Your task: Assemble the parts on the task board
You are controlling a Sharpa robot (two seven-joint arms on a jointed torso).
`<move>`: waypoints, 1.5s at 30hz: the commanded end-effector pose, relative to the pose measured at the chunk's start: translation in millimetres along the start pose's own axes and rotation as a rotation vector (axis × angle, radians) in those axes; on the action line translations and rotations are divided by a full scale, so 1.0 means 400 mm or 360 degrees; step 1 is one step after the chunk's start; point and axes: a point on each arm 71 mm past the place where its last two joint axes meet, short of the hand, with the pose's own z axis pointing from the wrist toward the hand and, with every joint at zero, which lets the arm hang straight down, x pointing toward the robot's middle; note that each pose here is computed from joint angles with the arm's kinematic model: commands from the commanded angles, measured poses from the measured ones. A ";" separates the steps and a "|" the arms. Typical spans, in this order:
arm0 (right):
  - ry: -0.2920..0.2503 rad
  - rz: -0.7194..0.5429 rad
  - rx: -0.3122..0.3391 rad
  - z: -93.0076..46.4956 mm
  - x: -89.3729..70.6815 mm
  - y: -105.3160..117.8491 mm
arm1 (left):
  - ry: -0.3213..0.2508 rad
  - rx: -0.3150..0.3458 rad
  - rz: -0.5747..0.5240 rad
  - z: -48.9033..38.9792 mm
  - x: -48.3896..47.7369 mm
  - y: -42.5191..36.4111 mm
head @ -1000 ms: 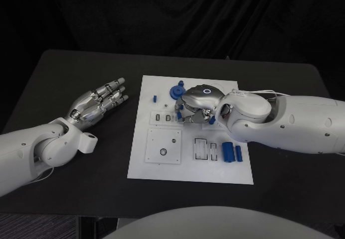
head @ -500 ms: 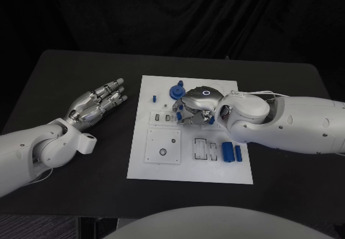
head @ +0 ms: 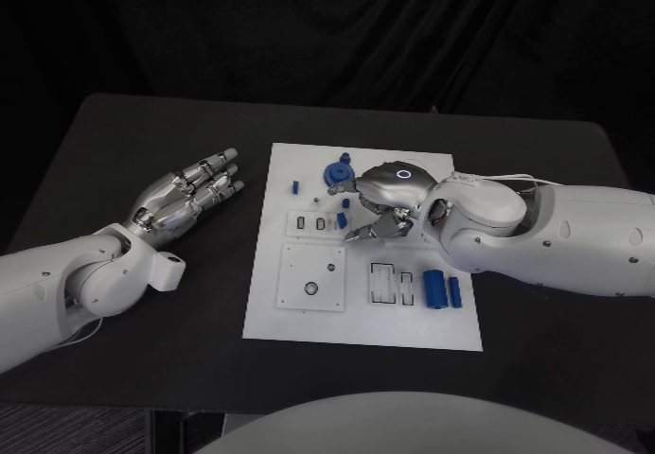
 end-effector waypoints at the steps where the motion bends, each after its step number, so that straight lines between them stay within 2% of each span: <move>1: -0.0182 0.0035 -0.0060 -0.014 -0.020 0.005 | -0.0008 0.0056 0.0003 -0.002 0.000 -0.006; 6: -0.0372 0.0071 -0.0126 -0.044 -0.045 0.005 | -0.0036 0.0105 0.0028 -0.004 0.001 -0.013; 11: -0.0543 0.0104 -0.0169 -0.085 -0.072 -0.004 | -0.0017 0.0153 0.0129 -0.012 0.009 -0.023; 16: -0.0652 0.0114 -0.0143 -0.115 -0.118 -0.032 | -0.0053 0.0202 0.0302 -0.023 0.022 -0.047; 20: -0.0695 0.0107 -0.0102 -0.124 -0.144 -0.059 | -0.0047 0.0226 0.0352 -0.016 0.028 -0.073; 22: -0.0705 0.0099 -0.0061 -0.128 -0.154 -0.081 | -0.0022 0.0230 0.0366 0.000 0.032 -0.093; 23: -0.0705 0.0099 -0.0061 -0.128 -0.154 -0.081 | -0.0022 0.0230 0.0366 0.000 0.032 -0.093; 25: -0.0706 0.0088 -0.0015 -0.130 -0.160 -0.104 | 0.0006 0.0225 0.0380 0.025 0.035 -0.114; 29: -0.0704 0.0068 0.0039 -0.132 -0.162 -0.134 | 0.0054 0.0151 0.0409 0.066 0.042 -0.128; 32: -0.0696 0.0056 0.0079 -0.131 -0.162 -0.153 | 0.0135 0.0054 0.0467 0.098 0.050 -0.126; 37: -0.0686 0.0033 0.0126 -0.123 -0.160 -0.180 | 0.0326 -0.0119 0.0626 0.149 0.063 -0.107; 41: -0.0681 0.0017 0.0146 -0.114 -0.158 -0.195 | 0.0408 -0.0169 0.0709 0.182 0.070 -0.094; 45: -0.0672 0.0007 0.0166 -0.113 -0.153 -0.208 | 0.0476 -0.0165 0.0855 0.210 0.086 -0.086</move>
